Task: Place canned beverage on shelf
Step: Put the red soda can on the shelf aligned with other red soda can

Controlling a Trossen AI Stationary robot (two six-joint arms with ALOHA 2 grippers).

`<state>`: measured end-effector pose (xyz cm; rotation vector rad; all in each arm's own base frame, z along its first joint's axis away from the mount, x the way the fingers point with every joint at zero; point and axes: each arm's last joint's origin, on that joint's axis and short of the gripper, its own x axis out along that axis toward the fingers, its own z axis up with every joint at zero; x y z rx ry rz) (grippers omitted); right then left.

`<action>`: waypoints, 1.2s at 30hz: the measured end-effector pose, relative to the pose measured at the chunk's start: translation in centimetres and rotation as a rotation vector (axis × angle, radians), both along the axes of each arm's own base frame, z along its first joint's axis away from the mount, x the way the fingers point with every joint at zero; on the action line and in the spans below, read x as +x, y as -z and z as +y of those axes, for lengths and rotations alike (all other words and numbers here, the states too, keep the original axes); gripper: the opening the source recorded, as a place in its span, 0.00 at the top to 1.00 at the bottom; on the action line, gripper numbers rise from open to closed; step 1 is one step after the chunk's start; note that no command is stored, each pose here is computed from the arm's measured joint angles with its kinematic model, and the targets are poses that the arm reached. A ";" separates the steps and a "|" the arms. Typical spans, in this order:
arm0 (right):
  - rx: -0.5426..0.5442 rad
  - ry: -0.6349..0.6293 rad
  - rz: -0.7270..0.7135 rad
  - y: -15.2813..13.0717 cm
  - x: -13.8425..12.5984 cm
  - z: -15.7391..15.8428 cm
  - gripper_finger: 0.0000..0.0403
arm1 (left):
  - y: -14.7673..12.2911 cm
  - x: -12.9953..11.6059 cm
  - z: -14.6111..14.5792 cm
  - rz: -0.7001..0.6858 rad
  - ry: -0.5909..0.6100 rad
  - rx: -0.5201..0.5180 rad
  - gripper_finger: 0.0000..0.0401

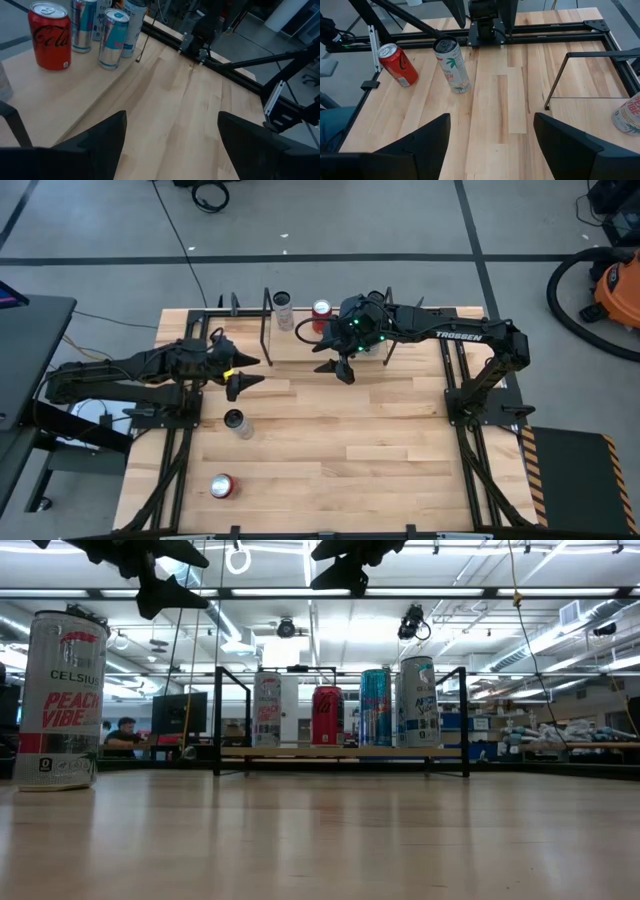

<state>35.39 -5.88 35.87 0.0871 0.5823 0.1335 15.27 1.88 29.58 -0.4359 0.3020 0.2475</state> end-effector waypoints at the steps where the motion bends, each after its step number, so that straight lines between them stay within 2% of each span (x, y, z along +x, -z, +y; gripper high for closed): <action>1: 0.000 0.000 0.000 0.0 0.0 0.0 0.27 | 0.0 0.0 0.0 -0.004 0.000 0.003 0.22; 15: 0.000 0.000 0.000 0.0 0.0 0.0 0.27 | 0.0 0.0 0.0 0.006 0.002 0.006 0.22; 20: 0.000 0.000 0.000 0.0 0.0 0.0 0.27 | -0.1 0.0 0.0 -0.021 -0.014 -0.046 0.22; 29: 0.000 0.000 0.000 0.0 0.0 0.0 0.27 | -0.2 0.1 0.0 -0.031 -0.015 -0.045 0.22; 36: 0.015 0.010 0.003 0.0 0.0 0.0 0.27 | -1.1 0.4 0.5 -0.106 -0.069 0.074 0.22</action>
